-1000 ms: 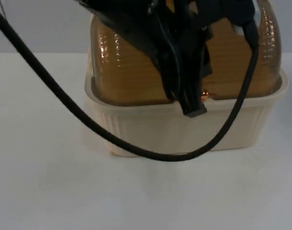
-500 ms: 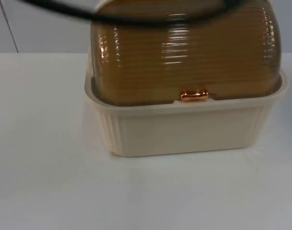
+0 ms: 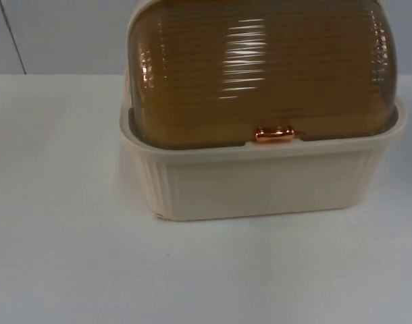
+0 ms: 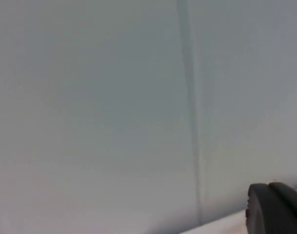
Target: Open the box lid with the left hand, place the block into the box with the right hand, then close the box lid with the left hand.
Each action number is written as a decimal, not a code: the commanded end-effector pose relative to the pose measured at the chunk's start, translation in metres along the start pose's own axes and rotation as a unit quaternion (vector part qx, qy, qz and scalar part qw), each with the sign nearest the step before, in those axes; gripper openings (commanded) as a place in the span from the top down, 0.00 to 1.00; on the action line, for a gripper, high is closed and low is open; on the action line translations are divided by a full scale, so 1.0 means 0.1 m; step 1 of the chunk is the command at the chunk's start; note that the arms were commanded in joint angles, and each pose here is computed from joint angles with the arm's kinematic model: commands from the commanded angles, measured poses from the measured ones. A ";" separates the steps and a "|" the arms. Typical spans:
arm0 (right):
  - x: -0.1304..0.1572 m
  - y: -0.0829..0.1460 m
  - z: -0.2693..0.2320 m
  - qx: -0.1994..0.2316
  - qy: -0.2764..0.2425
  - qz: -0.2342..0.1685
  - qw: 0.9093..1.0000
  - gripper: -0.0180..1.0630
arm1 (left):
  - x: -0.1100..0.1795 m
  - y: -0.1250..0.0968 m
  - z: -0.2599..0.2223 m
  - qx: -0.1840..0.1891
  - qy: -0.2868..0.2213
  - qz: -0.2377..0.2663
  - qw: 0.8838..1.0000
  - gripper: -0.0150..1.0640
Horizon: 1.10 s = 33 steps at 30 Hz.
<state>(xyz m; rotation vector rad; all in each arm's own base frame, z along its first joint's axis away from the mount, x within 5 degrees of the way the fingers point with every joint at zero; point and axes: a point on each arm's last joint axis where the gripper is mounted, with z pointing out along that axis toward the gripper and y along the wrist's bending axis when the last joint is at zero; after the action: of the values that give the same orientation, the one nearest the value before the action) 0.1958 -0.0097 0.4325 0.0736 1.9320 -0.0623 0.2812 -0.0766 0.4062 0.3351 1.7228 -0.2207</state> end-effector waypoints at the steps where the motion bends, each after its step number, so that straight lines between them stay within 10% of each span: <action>1: -0.02 -0.01 -0.03 0.001 -0.006 0.002 1.000 0.03 | -0.02 0.14 -0.05 -0.021 -0.009 -0.038 0.999 0.99; 10: -0.02 -0.01 -0.03 0.001 -0.006 0.002 1.000 0.03 | 0.08 0.63 -0.15 -0.087 0.016 -0.098 0.991 0.99; 24: -0.02 -0.01 -0.03 0.001 -0.005 0.002 1.000 0.03 | 0.00 0.58 -0.27 -0.081 0.007 -0.086 0.993 0.98; 28: -0.01 -0.01 -0.03 0.001 -0.003 0.002 1.000 0.03 | 0.01 0.57 -0.27 -0.078 0.014 -0.058 0.995 0.72; 30: -0.01 -0.01 -0.03 0.001 -0.003 0.002 1.000 0.03 | 0.00 0.58 -0.27 -0.079 0.009 -0.065 0.995 0.12; 33: -0.01 -0.01 -0.03 0.001 -0.003 0.002 1.000 0.03 | 0.00 0.57 -0.28 -0.078 0.007 -0.075 0.994 0.03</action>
<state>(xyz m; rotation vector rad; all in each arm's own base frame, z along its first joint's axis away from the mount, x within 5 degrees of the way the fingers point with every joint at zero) 0.1956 -0.0098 0.4320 0.0743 1.9382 -0.0627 0.2770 -0.0146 0.4117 0.1182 1.7792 -0.1742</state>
